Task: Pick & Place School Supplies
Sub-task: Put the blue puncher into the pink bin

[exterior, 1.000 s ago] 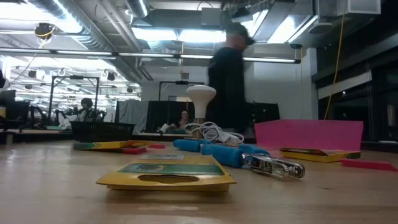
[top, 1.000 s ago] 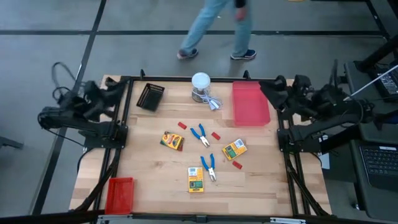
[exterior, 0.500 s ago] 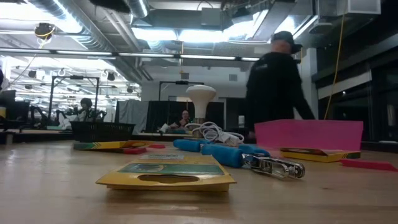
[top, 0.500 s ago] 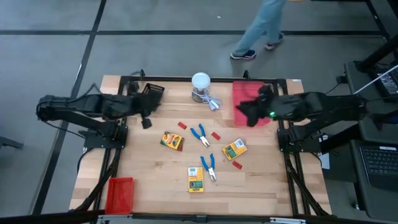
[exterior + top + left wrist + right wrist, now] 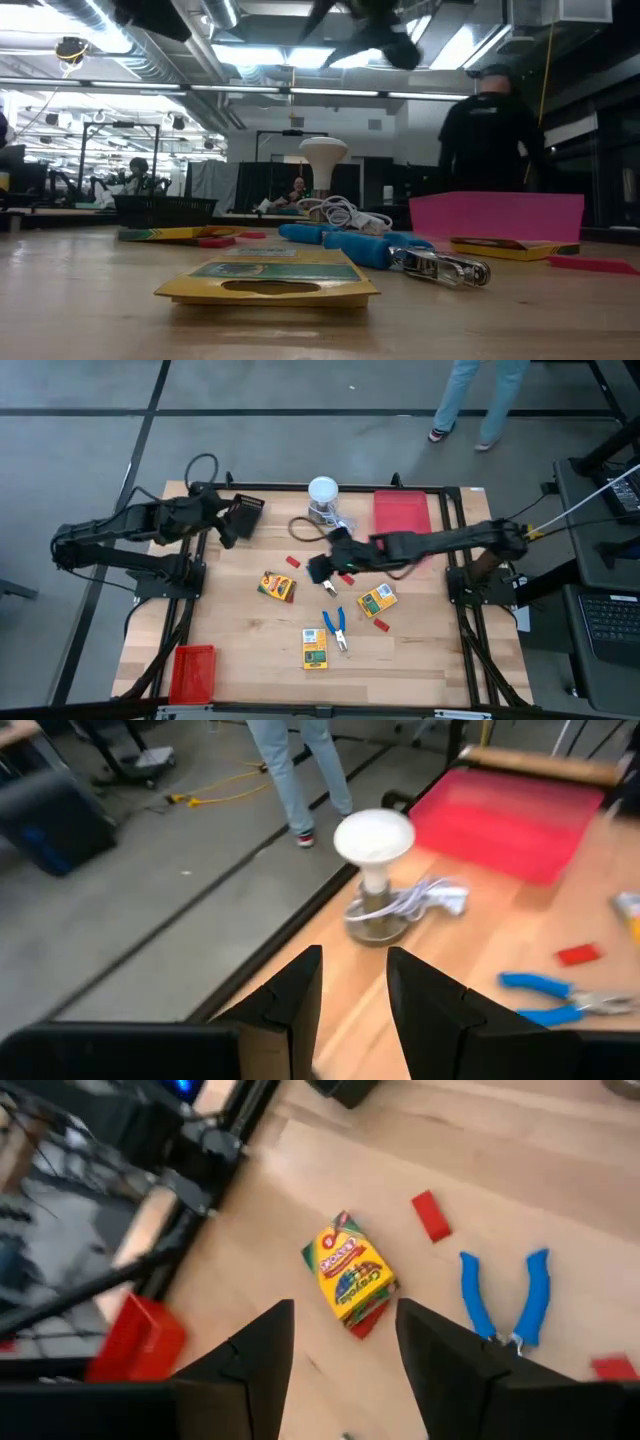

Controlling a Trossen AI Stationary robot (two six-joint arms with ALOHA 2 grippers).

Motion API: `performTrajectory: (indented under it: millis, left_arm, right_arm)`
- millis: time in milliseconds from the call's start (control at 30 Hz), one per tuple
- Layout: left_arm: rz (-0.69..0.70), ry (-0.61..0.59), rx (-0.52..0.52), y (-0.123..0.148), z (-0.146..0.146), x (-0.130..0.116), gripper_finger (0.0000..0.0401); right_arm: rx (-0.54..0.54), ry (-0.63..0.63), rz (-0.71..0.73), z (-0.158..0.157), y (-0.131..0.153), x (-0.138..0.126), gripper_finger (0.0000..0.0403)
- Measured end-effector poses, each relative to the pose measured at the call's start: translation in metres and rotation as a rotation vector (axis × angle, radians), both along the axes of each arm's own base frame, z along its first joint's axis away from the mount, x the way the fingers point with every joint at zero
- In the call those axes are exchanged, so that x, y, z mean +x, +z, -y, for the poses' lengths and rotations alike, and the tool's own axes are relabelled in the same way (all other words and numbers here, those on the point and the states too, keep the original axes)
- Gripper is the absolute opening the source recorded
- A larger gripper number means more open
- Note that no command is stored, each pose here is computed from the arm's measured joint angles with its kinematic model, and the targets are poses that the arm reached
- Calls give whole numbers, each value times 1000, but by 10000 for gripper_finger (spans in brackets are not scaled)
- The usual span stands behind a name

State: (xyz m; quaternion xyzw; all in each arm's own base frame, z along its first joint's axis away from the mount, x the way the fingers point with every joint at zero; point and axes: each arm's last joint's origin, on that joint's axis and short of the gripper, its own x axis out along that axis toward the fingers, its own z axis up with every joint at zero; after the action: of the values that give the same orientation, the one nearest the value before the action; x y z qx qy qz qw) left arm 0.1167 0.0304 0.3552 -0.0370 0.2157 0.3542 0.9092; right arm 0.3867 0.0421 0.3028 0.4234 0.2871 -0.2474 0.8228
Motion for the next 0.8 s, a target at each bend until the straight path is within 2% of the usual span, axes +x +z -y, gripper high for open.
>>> performTrajectory:
  millis: [167,267,433,667,800]
  left_arm:
    - [107,8,-75,4,1,-13,116]
    - [152,8,-99,7,2,-19,131]
    - [186,6,-100,9,3,-27,166]
    - [217,7,-121,10,4,-31,202]
    - [217,-17,-134,10,5,-30,208]
  right_arm:
    - [-145,26,-149,15,-4,22,164]
    - [-210,72,-287,27,-21,27,160]
    - [-112,158,-466,44,-58,33,160]
    - [-64,151,-582,55,-100,44,163]
    - [-22,138,-651,56,-114,42,189]
